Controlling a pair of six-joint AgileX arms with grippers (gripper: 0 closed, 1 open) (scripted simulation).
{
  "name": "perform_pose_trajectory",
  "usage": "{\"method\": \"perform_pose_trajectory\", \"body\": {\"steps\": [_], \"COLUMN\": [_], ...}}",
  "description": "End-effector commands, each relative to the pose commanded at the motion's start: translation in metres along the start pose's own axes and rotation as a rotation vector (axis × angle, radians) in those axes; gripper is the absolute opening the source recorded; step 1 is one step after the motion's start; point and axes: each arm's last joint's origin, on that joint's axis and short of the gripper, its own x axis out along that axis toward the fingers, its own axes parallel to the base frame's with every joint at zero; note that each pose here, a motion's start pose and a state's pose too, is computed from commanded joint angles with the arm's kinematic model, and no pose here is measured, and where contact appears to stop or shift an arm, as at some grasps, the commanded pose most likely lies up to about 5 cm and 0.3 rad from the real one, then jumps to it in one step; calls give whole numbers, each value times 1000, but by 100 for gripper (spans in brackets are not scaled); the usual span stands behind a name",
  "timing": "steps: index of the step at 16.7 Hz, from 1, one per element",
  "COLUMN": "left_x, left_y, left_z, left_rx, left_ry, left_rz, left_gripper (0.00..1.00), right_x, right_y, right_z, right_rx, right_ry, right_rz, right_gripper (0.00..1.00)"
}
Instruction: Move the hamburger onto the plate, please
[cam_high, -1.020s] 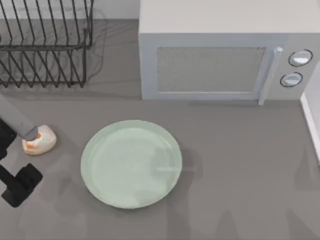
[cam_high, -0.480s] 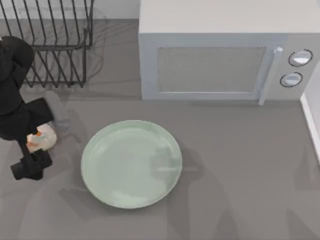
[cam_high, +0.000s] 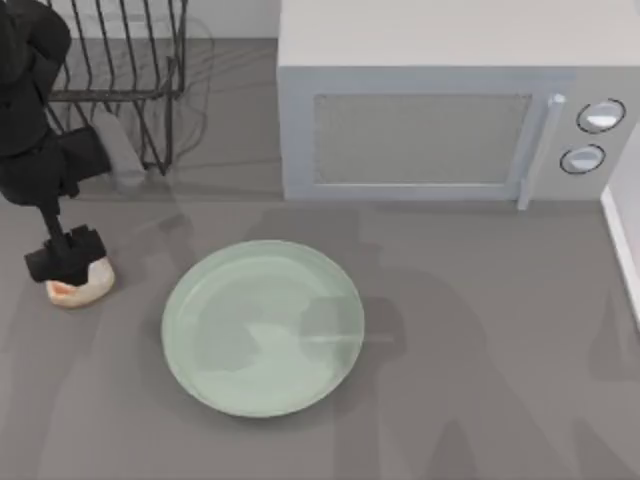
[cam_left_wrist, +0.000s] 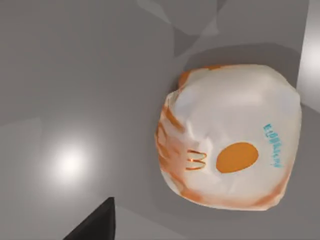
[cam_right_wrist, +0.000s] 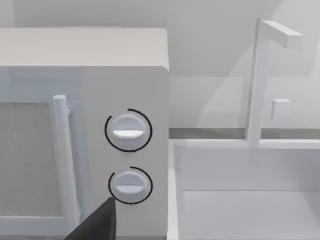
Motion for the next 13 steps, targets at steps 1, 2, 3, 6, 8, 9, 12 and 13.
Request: {"method": "perform_pose_trajectory", "body": {"steps": [1, 2, 3, 6, 8, 9, 12, 13], "left_x": [0, 0, 0, 5, 22, 32, 65, 73], "left_y": [0, 0, 0, -1, 0, 1, 2, 1], "left_z": [0, 0, 0, 1, 1, 1, 1, 1], "left_rx": [0, 0, 0, 1, -1, -1, -1, 0], "left_ry": [0, 0, 0, 0, 2, 0, -4, -2], "left_rz": [0, 0, 0, -1, -2, 0, 7, 4], "left_gripper": [100, 100, 100, 100, 100, 100, 100, 100], "right_x": [0, 0, 0, 0, 0, 0, 0, 0], "right_y": [0, 0, 0, 0, 0, 0, 0, 0], "right_z": [0, 0, 0, 0, 0, 0, 0, 0], "right_rx": [0, 0, 0, 0, 0, 0, 0, 0], "right_ry": [0, 0, 0, 0, 0, 0, 0, 0], "right_rz": [0, 0, 0, 0, 0, 0, 0, 0], "right_gripper": [100, 100, 100, 100, 100, 100, 100, 100]}}
